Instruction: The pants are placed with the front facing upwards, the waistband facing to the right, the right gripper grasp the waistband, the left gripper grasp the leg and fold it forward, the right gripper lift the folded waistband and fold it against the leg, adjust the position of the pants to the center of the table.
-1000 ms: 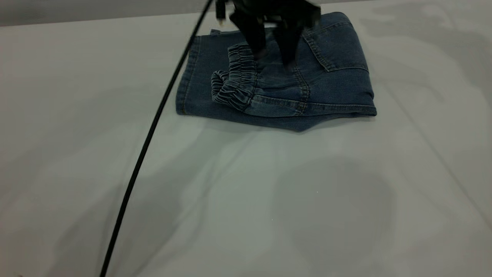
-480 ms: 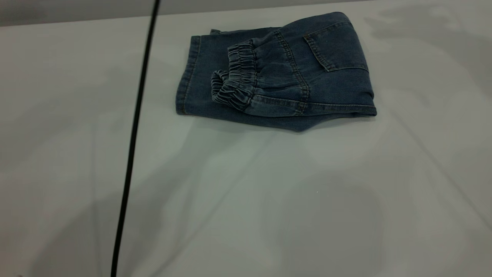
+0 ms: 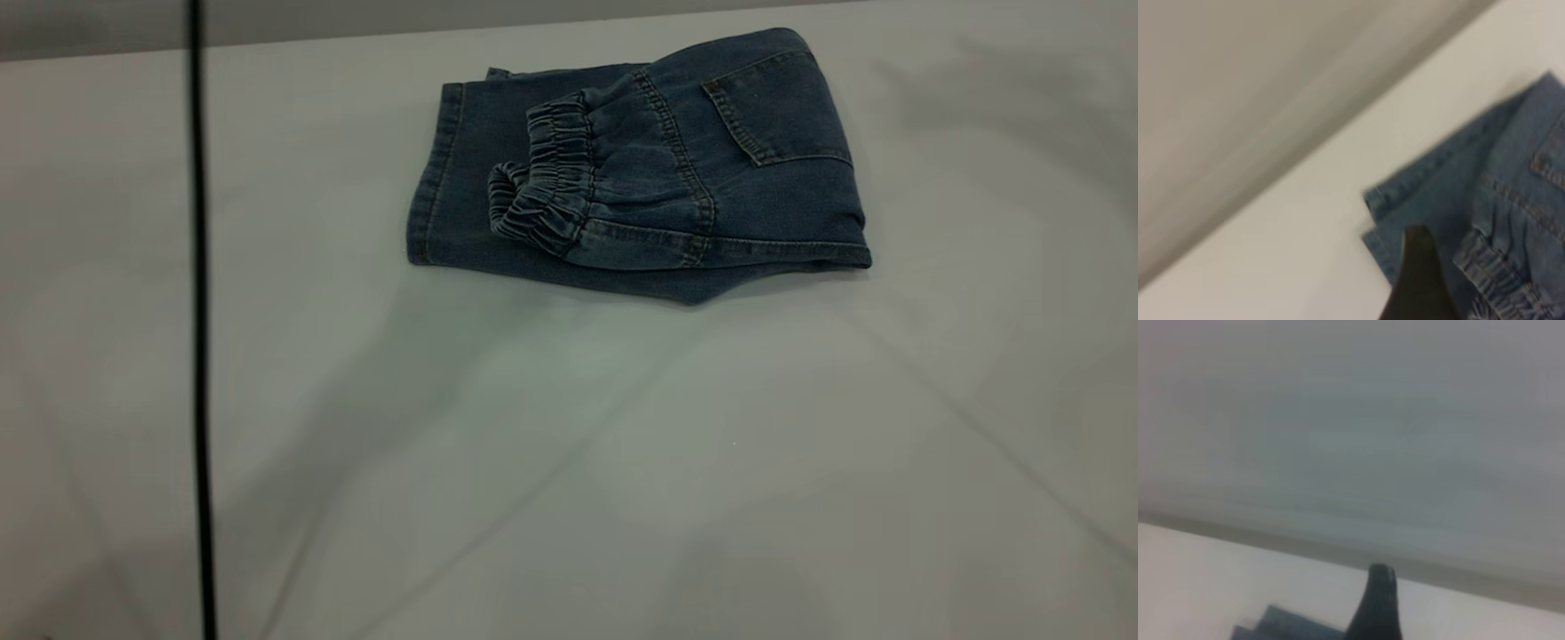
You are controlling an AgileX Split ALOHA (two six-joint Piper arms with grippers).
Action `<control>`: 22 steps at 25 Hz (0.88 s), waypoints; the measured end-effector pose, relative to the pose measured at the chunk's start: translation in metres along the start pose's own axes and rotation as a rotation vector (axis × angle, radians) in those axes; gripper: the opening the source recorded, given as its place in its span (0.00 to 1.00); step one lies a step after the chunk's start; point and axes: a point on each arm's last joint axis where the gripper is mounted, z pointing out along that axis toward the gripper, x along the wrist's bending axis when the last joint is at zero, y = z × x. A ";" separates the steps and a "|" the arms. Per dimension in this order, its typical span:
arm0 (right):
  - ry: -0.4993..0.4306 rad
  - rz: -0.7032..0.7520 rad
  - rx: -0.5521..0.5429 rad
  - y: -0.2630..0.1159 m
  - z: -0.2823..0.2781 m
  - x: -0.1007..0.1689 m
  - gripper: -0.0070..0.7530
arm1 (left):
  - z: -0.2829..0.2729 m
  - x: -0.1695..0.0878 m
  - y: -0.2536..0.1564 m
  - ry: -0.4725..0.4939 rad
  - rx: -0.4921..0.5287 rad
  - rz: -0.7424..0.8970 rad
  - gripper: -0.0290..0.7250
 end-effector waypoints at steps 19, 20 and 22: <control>0.119 -0.142 -0.111 -0.066 -0.216 0.095 0.78 | -0.211 0.046 -0.053 0.062 -0.276 -0.108 0.66; 0.135 -0.149 -0.123 -0.074 -0.227 0.100 0.78 | -0.216 0.046 -0.061 0.061 -0.269 -0.111 0.66; 0.162 -0.158 -0.145 -0.091 -0.247 0.110 0.78 | -0.226 0.045 -0.080 0.057 -0.253 -0.117 0.66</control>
